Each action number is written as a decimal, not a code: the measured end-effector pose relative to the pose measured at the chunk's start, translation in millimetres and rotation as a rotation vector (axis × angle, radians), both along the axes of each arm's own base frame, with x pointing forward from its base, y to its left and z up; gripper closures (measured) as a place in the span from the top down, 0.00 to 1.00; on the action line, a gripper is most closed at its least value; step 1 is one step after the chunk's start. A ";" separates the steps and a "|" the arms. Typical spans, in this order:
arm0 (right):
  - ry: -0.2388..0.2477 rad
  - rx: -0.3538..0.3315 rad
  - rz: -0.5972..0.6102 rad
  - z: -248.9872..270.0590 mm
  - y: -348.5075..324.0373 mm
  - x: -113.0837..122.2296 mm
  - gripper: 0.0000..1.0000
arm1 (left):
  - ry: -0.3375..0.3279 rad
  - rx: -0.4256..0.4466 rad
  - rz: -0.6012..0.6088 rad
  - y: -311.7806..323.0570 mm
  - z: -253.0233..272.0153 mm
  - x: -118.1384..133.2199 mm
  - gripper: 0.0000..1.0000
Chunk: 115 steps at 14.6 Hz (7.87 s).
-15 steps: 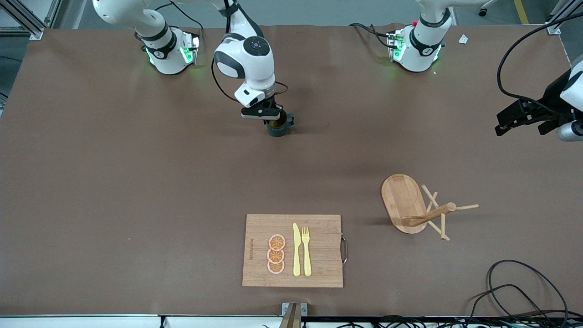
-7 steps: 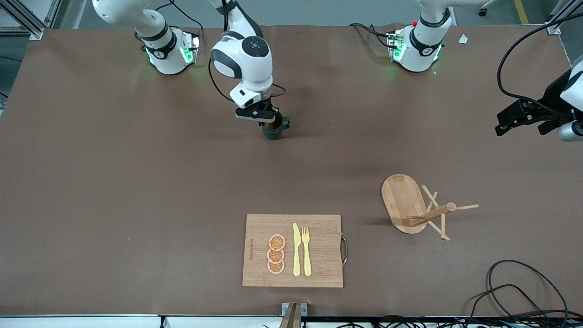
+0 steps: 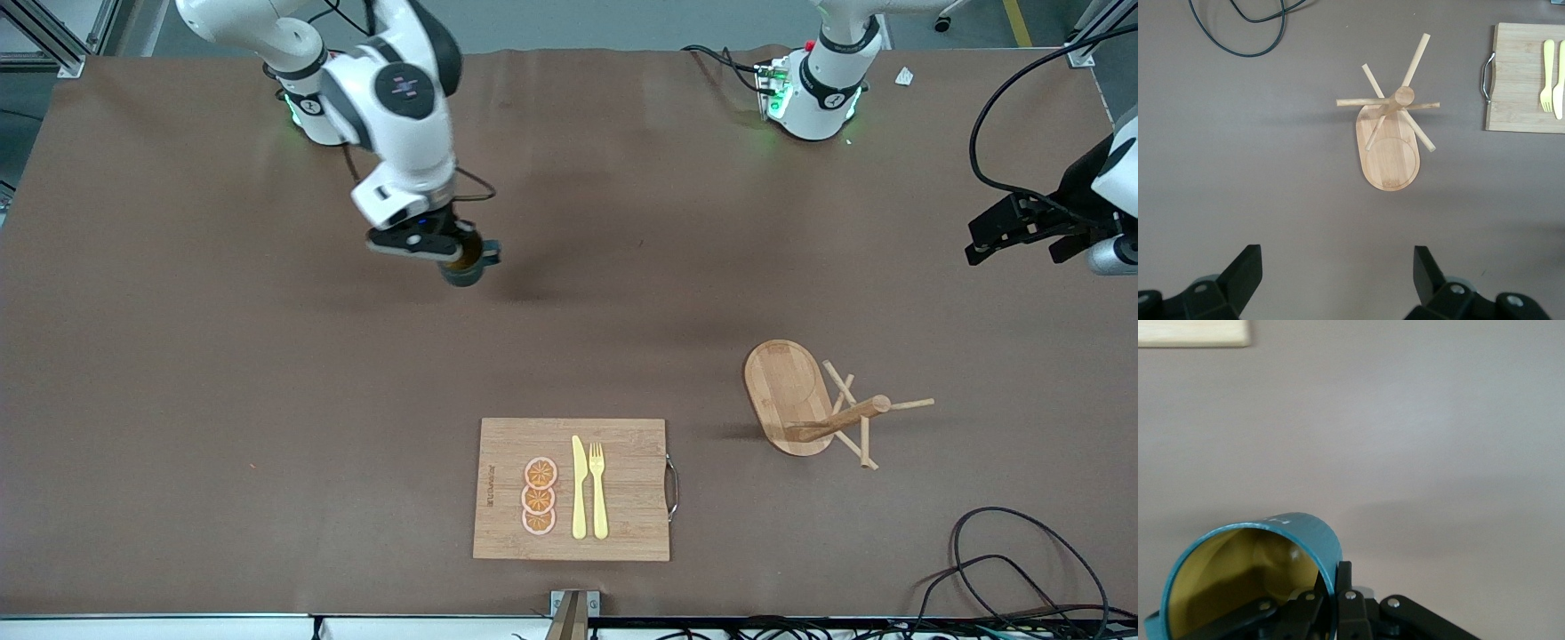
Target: Transfer cup from left to right arm and place
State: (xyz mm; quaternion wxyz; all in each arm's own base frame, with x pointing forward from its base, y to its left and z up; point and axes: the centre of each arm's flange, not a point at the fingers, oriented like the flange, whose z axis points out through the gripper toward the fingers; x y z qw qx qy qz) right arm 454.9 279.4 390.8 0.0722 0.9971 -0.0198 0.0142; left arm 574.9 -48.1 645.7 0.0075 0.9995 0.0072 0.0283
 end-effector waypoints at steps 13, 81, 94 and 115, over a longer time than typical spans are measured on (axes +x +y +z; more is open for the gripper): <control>0.041 0.092 0.170 26.1 -346.7 107.8 0.05 | 0.000 0.000 0.000 0.1 0.1 0.0 1.00; -0.065 0.132 -0.050 179.4 -214.5 85.8 1.00 | 0.001 0.000 -0.001 -0.7 -0.1 -0.1 1.00; -0.121 0.096 -0.030 214.2 -343.9 97.2 1.00 | 0.001 0.001 -0.001 -0.2 -0.1 -0.1 1.00; -0.132 0.093 0.011 229.5 -334.7 100.2 1.00 | -0.001 0.023 0.000 2.0 -0.1 0.1 1.00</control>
